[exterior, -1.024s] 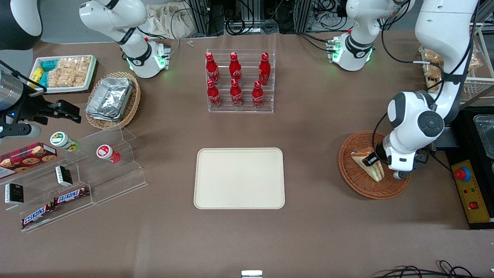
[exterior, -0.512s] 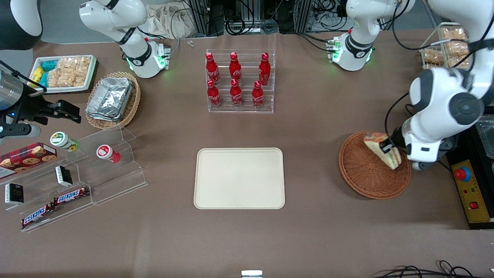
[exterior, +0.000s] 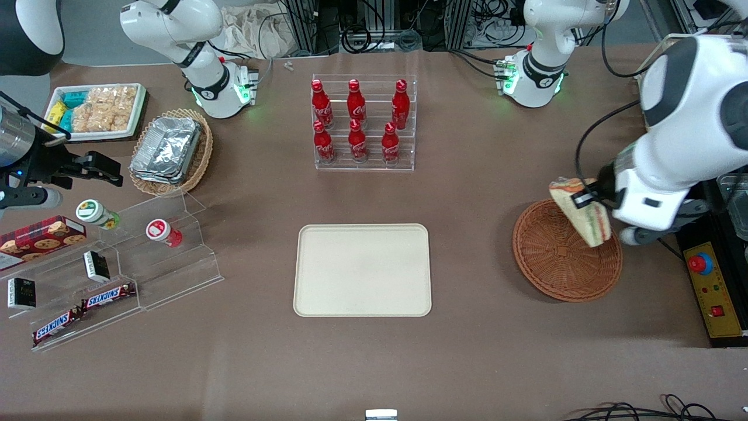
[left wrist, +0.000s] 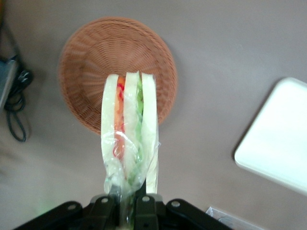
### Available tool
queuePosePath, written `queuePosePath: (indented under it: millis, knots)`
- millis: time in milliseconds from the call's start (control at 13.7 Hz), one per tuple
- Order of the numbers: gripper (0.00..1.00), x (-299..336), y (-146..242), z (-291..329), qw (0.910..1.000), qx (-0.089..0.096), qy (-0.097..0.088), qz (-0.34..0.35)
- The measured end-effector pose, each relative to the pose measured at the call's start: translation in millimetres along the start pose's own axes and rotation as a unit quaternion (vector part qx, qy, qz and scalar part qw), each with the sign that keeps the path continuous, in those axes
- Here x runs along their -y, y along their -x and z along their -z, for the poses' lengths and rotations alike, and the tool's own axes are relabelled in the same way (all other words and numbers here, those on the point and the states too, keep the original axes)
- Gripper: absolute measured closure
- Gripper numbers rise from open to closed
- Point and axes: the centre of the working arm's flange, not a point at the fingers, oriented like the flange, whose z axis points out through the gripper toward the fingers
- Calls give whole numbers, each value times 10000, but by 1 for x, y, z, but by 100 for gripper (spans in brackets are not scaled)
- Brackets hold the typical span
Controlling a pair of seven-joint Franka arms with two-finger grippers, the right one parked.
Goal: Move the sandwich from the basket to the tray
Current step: 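Lift the sandwich and carry it with the left gripper to the cream tray, then lower the sandwich onto the tray and open the left gripper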
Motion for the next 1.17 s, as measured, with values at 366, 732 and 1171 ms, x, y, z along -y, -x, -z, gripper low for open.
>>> queuePosePath:
  millis: [366,732,1171]
  knots:
    - [85,-129,32,-44,9895,-454,387,-1318]
    - [85,-220,39,-141,9781,-720,531,-1879]
    - [85,-263,40,-234,9728,-640,513,-2167]
